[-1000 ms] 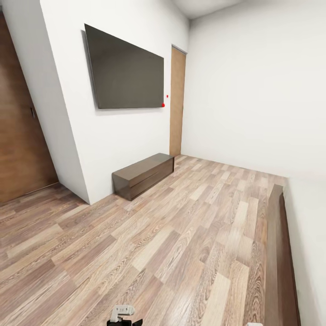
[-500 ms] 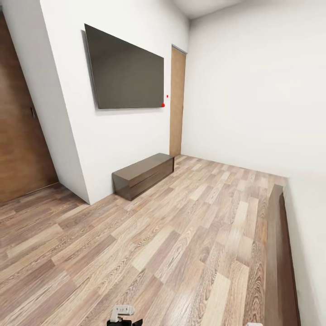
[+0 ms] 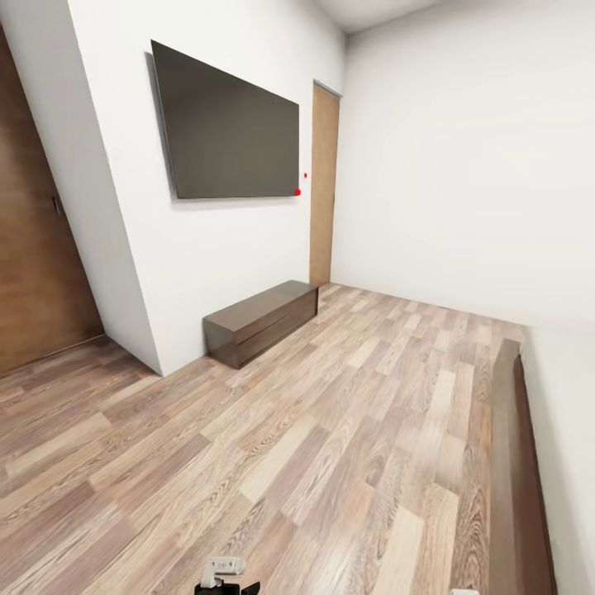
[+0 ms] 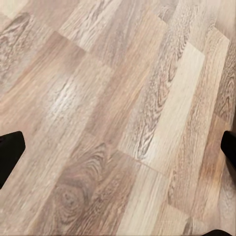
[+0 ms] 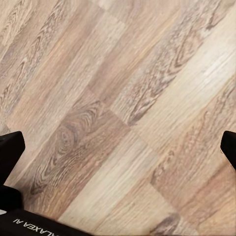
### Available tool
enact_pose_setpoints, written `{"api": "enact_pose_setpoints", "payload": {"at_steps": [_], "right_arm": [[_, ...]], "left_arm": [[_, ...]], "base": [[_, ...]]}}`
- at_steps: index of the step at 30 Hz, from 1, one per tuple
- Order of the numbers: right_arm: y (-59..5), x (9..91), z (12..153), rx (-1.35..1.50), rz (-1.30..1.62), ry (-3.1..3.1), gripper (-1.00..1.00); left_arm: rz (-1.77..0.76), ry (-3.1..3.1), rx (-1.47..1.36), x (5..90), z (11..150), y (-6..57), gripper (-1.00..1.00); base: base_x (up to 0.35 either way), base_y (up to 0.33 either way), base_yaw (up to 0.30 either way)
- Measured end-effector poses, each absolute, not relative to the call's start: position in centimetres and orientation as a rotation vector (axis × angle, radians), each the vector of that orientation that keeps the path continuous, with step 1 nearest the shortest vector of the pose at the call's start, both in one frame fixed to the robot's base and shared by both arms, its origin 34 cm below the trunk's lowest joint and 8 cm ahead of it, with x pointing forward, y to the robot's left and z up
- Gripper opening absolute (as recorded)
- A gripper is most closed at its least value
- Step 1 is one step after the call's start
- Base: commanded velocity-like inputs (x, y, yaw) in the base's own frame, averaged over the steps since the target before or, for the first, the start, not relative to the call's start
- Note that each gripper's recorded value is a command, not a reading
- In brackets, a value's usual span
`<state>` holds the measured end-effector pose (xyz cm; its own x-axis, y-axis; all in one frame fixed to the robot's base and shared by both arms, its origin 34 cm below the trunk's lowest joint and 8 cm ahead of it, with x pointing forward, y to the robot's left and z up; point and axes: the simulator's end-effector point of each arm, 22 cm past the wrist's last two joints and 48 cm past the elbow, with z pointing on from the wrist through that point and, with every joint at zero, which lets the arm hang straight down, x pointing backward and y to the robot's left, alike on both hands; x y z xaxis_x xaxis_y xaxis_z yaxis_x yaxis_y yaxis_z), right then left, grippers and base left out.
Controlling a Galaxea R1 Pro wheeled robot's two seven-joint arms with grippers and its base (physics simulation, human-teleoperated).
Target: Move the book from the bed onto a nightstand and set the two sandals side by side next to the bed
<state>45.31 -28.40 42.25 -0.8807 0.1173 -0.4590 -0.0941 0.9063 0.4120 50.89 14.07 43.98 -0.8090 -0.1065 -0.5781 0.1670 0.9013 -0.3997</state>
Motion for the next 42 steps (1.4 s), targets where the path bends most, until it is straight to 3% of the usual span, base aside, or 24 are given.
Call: {"api": "enact_pose_setpoints", "payload": {"at_steps": [42], "right_arm": [[-28.52,45.29,42.13,0.009,0.575,2.586,1.00]], "left_arm": [[-0.583,2.445,0.042,50.90,43.97,14.13,1.00]], "base": [[0.326,0.000,0.000]]}}
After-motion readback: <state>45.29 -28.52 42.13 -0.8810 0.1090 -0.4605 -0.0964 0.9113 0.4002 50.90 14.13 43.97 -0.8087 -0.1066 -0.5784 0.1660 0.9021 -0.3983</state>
